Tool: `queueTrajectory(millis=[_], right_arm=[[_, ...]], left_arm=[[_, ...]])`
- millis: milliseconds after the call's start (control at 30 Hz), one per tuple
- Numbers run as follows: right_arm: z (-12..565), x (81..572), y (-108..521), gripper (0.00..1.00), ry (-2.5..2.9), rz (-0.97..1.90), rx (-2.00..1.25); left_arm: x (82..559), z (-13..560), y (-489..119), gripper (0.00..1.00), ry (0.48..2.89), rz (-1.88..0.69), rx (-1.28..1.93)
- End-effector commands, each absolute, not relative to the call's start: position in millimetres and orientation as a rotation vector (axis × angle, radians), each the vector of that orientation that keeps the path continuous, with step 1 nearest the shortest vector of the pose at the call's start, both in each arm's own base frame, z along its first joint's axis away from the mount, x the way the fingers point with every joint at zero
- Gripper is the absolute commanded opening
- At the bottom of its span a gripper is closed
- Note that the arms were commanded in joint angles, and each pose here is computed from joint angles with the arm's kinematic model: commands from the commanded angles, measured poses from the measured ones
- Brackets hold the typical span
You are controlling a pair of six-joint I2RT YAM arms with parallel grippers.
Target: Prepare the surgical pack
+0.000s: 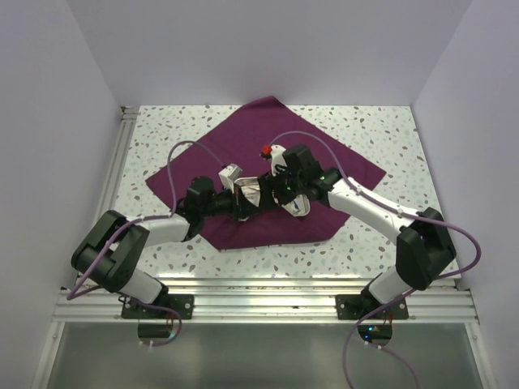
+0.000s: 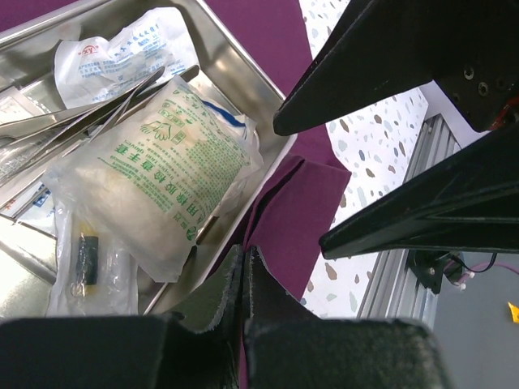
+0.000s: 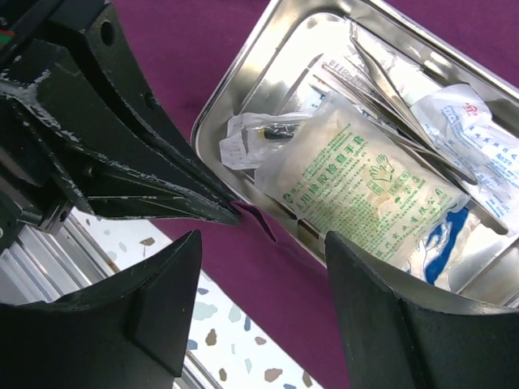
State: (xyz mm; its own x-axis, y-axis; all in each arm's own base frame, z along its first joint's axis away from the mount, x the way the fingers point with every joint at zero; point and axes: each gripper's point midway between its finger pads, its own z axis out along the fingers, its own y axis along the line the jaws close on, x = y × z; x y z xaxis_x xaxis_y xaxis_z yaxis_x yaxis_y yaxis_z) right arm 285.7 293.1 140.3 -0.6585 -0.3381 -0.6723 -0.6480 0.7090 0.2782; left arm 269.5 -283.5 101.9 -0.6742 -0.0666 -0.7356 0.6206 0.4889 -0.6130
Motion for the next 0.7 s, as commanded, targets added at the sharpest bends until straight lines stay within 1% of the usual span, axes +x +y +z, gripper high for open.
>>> queueTrajectory(millis=[0, 33, 100, 167, 333, 467, 567, 600, 667], right_arm=[[150, 286, 300, 0.66, 2.257, 0.725, -0.793], [150, 287, 300, 0.66, 2.256, 0.722, -0.790], [149, 287, 302, 0.62, 2.255, 0.725, -0.797], [148, 287, 302, 0.56, 2.258, 0.729, -0.805], [141, 288, 300, 0.54, 2.279, 0.709, -0.814], [136, 289, 300, 0.50, 2.290, 0.695, -0.818], [131, 292, 299, 0.42, 2.304, 0.680, -0.812], [131, 293, 299, 0.33, 2.304, 0.676, -0.810], [131, 294, 299, 0.21, 2.305, 0.672, -0.802]], left_arm=[[276, 126, -292, 0.00, 1.905, -1.235, 0.511], [276, 127, -292, 0.00, 1.902, -1.237, 0.514], [275, 128, -292, 0.00, 1.900, -1.241, 0.516], [275, 127, -292, 0.00, 1.902, -1.240, 0.514], [275, 129, -292, 0.00, 1.896, -1.242, 0.515], [274, 129, -292, 0.00, 1.897, -1.241, 0.513], [274, 130, -292, 0.00, 1.895, -1.246, 0.513], [275, 130, -292, 0.00, 1.895, -1.245, 0.512], [275, 130, -292, 0.00, 1.895, -1.247, 0.509]])
